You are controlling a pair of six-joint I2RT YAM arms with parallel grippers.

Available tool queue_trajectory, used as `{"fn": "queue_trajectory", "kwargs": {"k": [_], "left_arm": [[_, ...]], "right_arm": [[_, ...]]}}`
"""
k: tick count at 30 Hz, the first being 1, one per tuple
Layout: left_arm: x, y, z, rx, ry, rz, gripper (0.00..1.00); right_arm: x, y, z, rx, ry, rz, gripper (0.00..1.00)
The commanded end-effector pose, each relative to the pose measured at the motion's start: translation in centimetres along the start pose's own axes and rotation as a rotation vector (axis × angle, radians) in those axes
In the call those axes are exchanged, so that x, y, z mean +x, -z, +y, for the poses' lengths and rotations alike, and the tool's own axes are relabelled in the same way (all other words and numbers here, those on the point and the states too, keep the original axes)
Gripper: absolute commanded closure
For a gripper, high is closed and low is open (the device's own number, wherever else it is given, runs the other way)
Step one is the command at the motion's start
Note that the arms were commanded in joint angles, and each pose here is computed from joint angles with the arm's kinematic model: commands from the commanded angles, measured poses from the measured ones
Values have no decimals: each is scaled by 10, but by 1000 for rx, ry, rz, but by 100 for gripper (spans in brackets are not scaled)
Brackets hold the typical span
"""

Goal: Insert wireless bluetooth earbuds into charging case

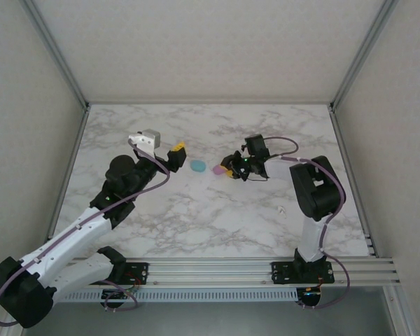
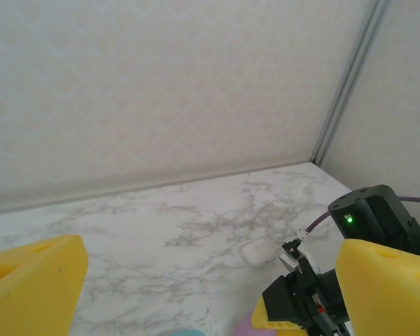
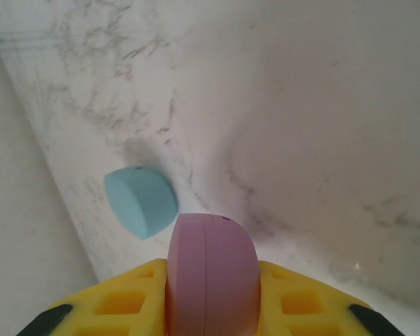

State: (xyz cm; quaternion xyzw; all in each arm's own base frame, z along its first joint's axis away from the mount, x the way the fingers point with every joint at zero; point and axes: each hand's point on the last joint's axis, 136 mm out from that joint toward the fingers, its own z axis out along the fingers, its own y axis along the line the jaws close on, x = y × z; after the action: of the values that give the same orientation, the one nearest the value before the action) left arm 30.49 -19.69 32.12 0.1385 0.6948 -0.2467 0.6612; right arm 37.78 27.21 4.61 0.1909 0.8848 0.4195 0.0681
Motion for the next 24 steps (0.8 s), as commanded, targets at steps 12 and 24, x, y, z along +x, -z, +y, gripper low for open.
{"fn": "queue_trajectory", "kwargs": {"k": [12, 24], "left_arm": [[-14, 3, 14, -73, 53, 36, 0], [-20, 0, 17, -81, 40, 5, 0]], "right_arm": [[-5, -26, -12, 92, 14, -19, 68], [1, 35, -20, 328, 177, -63, 34]]}}
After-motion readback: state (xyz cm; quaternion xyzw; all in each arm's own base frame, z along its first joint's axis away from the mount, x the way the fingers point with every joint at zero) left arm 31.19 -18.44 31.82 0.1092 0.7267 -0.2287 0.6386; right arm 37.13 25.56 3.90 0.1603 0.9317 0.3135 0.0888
